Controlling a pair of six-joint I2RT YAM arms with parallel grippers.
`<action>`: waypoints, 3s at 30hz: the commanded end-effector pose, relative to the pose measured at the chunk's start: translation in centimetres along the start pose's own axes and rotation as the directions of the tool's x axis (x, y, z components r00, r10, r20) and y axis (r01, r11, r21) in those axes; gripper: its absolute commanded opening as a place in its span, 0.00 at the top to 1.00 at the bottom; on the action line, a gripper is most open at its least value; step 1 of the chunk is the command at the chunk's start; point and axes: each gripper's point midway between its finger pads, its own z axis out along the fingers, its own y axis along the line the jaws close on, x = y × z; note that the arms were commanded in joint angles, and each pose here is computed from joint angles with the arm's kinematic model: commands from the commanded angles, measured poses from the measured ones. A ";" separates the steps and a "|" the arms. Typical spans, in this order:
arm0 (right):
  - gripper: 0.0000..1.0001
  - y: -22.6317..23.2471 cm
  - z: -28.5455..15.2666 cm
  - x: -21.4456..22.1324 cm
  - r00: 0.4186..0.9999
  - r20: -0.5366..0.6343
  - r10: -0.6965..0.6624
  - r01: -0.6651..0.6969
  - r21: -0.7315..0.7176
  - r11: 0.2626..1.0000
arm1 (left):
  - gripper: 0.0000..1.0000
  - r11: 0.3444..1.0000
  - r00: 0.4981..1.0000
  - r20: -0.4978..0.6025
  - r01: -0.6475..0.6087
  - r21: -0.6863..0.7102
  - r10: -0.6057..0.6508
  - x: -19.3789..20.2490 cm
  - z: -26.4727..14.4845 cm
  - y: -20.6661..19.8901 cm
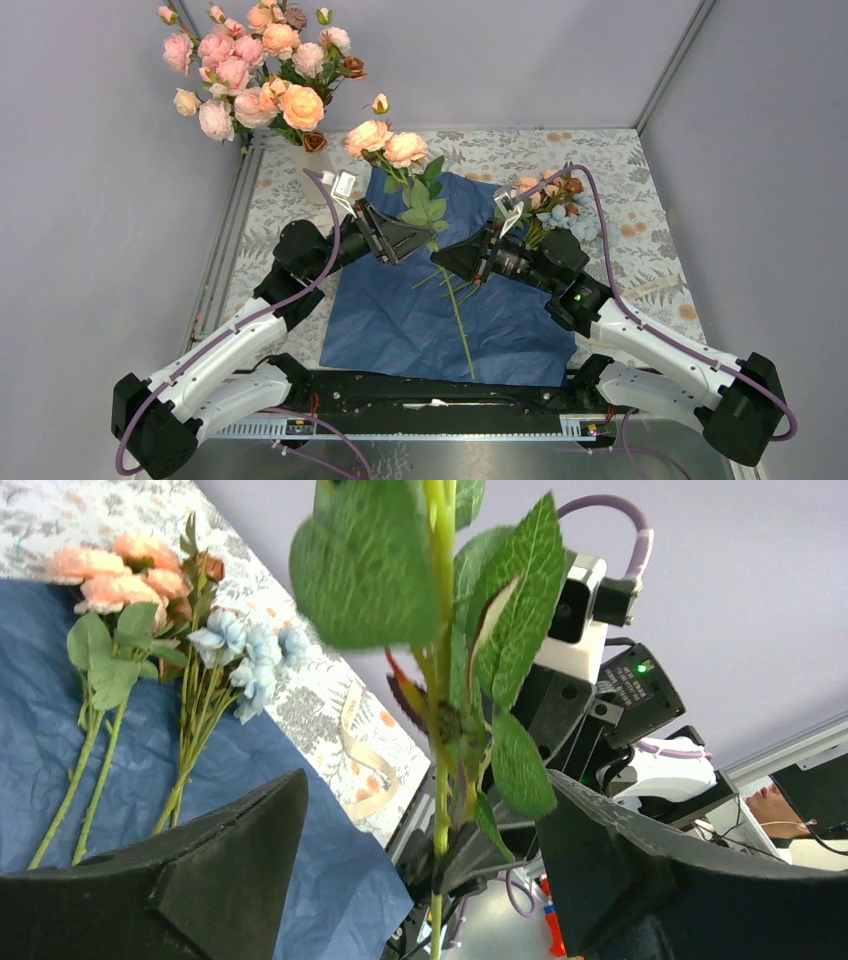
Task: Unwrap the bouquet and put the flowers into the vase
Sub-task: Pick up the fake flower from the wrapping paper, then insert the fake flower into the vase.
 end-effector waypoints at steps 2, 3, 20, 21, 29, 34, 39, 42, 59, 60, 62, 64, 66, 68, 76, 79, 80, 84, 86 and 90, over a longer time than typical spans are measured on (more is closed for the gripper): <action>1.00 3.7 0.3 -1.7 0.997 0.012 -0.076 0.076 -0.126 0.989 | 0.21 0.991 0.987 0.150 -0.076 0.110 0.059 -4.4 -0.1 -4.5; 1.00 3.7 0.4 -1.5 0.997 0.002 -0.077 0.077 -0.126 0.989 | 0.25 0.992 0.986 0.156 -0.074 0.105 0.057 -4.5 -0.2 -4.4; 1.00 2.2 1.0 0.2 0.991 -0.074 -0.108 0.105 -0.050 0.993 | 0.87 0.994 0.988 0.149 -0.048 0.099 0.033 -4.2 -0.1 -4.1; 1.00 2.1 1.0 0.2 0.991 -0.075 -0.110 0.107 -0.042 0.993 | 0.92 0.994 0.988 0.148 -0.049 0.095 0.035 -4.2 -0.1 -4.0; 0.98 1.1 0.0 -0.3 0.989 -0.063 -0.134 0.137 0.033 0.990 | 1.00 0.991 0.988 0.084 -0.130 0.017 0.128 -3.6 -0.3 -3.0; 0.51 -0.1 -1.7 -0.7 0.981 -0.062 -0.182 0.188 0.130 0.974 | 1.00 0.950 0.954 -0.045 -0.299 -0.087 0.296 -3.3 -0.9 -1.5; 0.19 -0.4 -3.9 -1.8 0.970 -0.047 -0.237 0.242 0.199 0.950 | 1.00 0.851 0.862 -0.211 -0.497 -0.172 0.461 -4.3 -2.3 1.3; 0.11 -1.2 -5.1 -2.4 0.960 -0.036 -0.278 0.277 0.262 0.924 | 1.00 0.782 0.805 -0.256 -0.587 -0.209 0.535 -5.9 -3.2 2.7; 0.00 -3.8 -11.5 -7.0 0.912 -0.005 -0.411 0.341 0.569 0.749 | 1.00 0.378 0.545 -0.186 -0.751 -0.541 0.818 -21.3 -7.3 4.9; 0.00 -3.8 -11.7 -7.2 0.908 -0.003 -0.418 0.344 0.576 0.742 | 1.00 0.369 0.535 -0.165 -0.743 -0.558 0.828 -22.2 -7.6 4.5; 0.00 -3.9 -12.1 -7.5 0.900 -0.009 -0.436 0.357 0.589 0.725 | 1.00 0.355 0.509 -0.107 -0.721 -0.594 0.854 -23.9 -8.4 3.4; 0.00 -4.0 -12.4 -7.8 0.891 -0.024 -0.454 0.375 0.603 0.705 | 1.00 0.353 0.483 -0.038 -0.690 -0.631 0.875 -25.7 -9.3 2.0; 0.00 -4.1 -12.8 -8.3 0.881 -0.037 -0.471 0.391 0.616 0.684 | 1.00 0.358 0.454 0.035 -0.653 -0.667 0.891 -27.6 -10.4 0.6; 0.00 -4.0 -13.1 -8.7 0.873 -0.041 -0.486 0.401 0.625 0.670 | 1.00 0.361 0.420 0.098 -0.611 -0.704 0.902 -29.3 -11.5 -0.6; 0.00 -3.4 -13.8 -9.6 0.868 -0.006 -0.497 0.388 0.635 0.669 | 1.00 0.383 0.249 0.296 -0.475 -0.792 0.922 -34.1 -15.3 -4.5; 0.00 -3.3 -14.1 -9.5 0.873 0.013 -0.487 0.368 0.637 0.677 | 1.00 0.386 0.184 0.339 -0.441 -0.810 0.923 -35.5 -16.2 -5.4; 0.00 -3.3 -14.3 -9.5 0.874 0.021 -0.485 0.362 0.638 0.680 | 1.00 0.384 0.173 0.343 -0.435 -0.815 0.923 -35.7 -16.3 -5.4; 0.00 -2.9 -15.1 -9.7 0.875 0.057 -0.481 0.338 0.640 0.690 | 1.00 0.360 0.117 0.344 -0.420 -0.833 0.932 -36.6 -16.9 -5.7; 0.00 -2.8 -15.5 -9.8 0.873 0.073 -0.483 0.327 0.646 0.690 | 1.00 0.356 0.100 0.346 -0.409 -0.841 0.933 -36.7 -17.2 -5.3; 0.00 -2.7 -16.0 -9.9 0.874 0.098 -0.475 0.306 0.650 0.696 | 1.00 0.369 0.110 0.356 -0.400 -0.839 0.928 -36.7 -17.0 -3.5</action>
